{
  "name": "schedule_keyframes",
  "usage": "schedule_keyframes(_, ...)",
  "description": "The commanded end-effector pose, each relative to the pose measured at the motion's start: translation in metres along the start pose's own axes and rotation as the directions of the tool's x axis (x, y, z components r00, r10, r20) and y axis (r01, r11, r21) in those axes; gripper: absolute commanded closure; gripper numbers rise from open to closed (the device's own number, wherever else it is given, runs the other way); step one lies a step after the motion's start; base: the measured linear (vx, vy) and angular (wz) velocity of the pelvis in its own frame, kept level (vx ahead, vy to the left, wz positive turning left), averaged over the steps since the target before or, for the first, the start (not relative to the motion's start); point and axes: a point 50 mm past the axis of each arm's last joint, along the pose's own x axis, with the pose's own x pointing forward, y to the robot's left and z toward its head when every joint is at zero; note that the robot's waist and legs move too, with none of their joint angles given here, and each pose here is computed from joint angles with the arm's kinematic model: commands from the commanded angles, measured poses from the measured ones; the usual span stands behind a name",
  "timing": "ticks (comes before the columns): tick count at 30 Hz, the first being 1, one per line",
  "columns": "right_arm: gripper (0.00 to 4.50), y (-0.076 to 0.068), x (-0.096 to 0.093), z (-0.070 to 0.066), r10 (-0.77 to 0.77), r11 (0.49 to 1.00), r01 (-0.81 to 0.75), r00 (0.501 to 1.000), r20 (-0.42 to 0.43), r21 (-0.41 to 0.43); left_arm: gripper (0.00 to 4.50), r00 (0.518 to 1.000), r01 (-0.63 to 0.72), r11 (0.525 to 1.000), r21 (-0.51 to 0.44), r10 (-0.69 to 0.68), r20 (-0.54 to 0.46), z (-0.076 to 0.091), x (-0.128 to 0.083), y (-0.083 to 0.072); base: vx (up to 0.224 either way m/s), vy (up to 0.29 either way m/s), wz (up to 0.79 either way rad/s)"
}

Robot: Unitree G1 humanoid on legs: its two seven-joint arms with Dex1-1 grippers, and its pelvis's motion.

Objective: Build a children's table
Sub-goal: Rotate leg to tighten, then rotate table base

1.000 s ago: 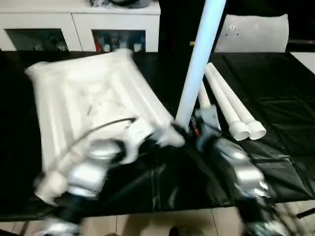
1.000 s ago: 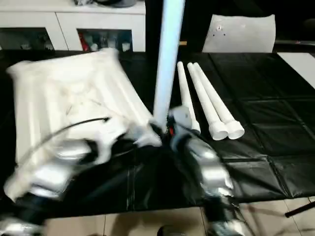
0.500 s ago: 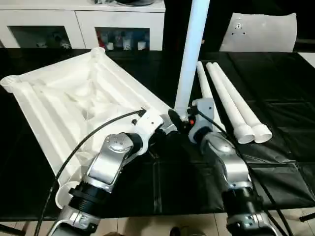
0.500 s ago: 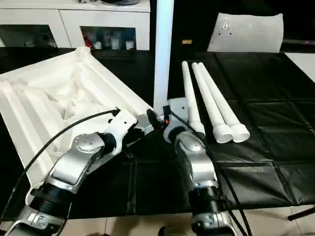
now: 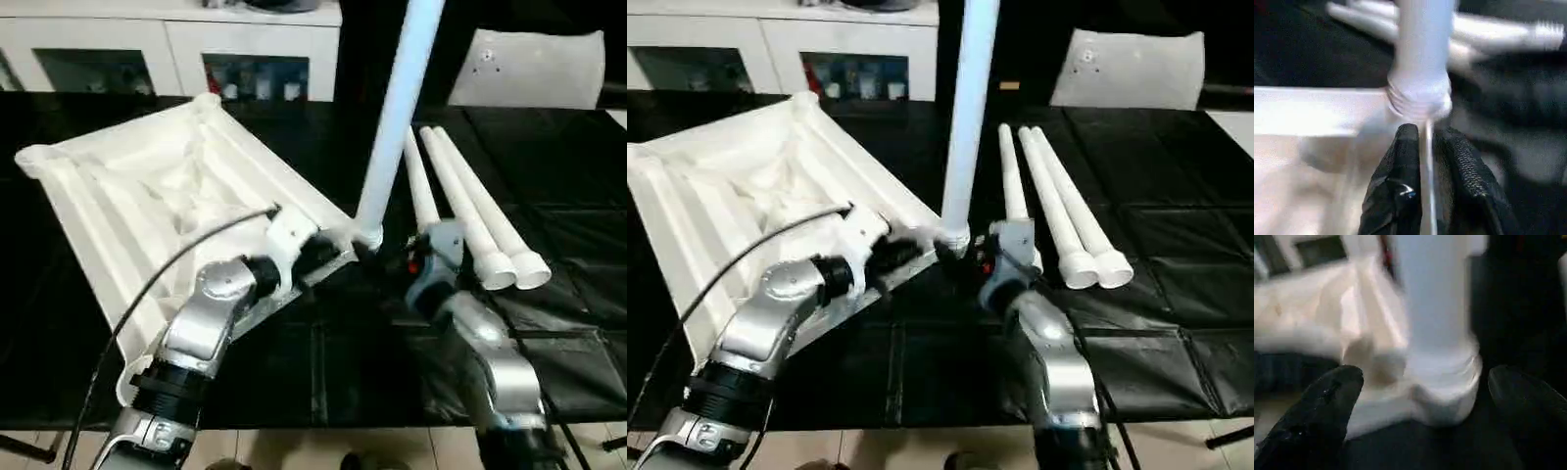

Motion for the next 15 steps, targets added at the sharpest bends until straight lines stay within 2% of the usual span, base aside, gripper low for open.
schedule_keyframes(1,0.00,0.002,-0.002,-0.002,0.003,1.000,-0.003,0.999,-0.035,-0.017,3.52,0.998,-0.055,0.998,-0.019,0.055,0.034,0.009,-0.007,0.010,0.000,0.000,0.00)
schedule_keyframes(4,0.00,0.009,-0.001,-0.008,0.050,0.998,-0.053,0.995,-0.085,-0.025,3.52,0.987,-0.159,0.987,0.006,0.159,0.015,0.012,-0.024,0.034,0.000,0.000,0.00)
schedule_keyframes(5,0.00,0.016,0.001,-0.012,0.084,0.995,-0.090,0.988,-0.131,-0.036,3.52,0.953,-0.294,0.950,0.107,0.300,-0.051,0.013,-0.046,0.060,0.000,0.000,0.00)
schedule_keyframes(7,0.00,0.022,0.004,-0.017,0.108,0.992,-0.118,0.978,-0.177,-0.044,3.52,0.884,-0.431,0.881,0.196,0.456,-0.108,0.017,-0.076,0.087,0.000,0.000,0.00)
schedule_keyframes(8,0.00,0.023,0.005,-0.017,0.111,0.992,-0.121,0.977,-0.183,-0.044,3.81,0.872,-0.448,0.871,0.204,0.475,-0.113,0.017,-0.080,0.091,0.000,0.000,0.00)
schedule_keyframes(9,0.00,0.024,0.007,-0.019,0.111,0.991,-0.124,0.973,-0.203,-0.052,3.88,0.819,-0.511,0.819,0.262,0.556,-0.142,0.019,-0.100,0.104,0.000,0.000,0.00)
schedule_keyframes(10,0.00,0.024,0.007,-0.019,0.111,0.991,-0.124,0.973,-0.203,-0.052,3.88,0.819,-0.511,0.819,0.262,0.556,-0.142,0.019,-0.100,0.104,0.000,0.000,0.00)
schedule_keyframes(13,0.00,0.025,0.013,-0.024,0.098,0.991,-0.117,0.966,-0.241,-0.064,4.15,0.722,-0.553,0.735,0.392,0.658,-0.215,0.016,-0.134,0.119,0.000,0.000,0.00)
schedule_keyframes(14,0.00,0.025,0.017,-0.025,0.087,0.992,-0.109,0.963,-0.257,-0.071,4.26,0.666,-0.573,0.698,0.430,0.702,-0.252,0.013,-0.152,0.125,0.000,0.000,0.00)
schedule_keyframes(15,0.00,0.025,0.019,-0.025,0.083,0.992,-0.105,0.962,-0.261,-0.073,4.30,0.650,-0.578,0.689,0.437,0.712,-0.264,0.012,-0.157,0.126,0.000,0.000,0.00)
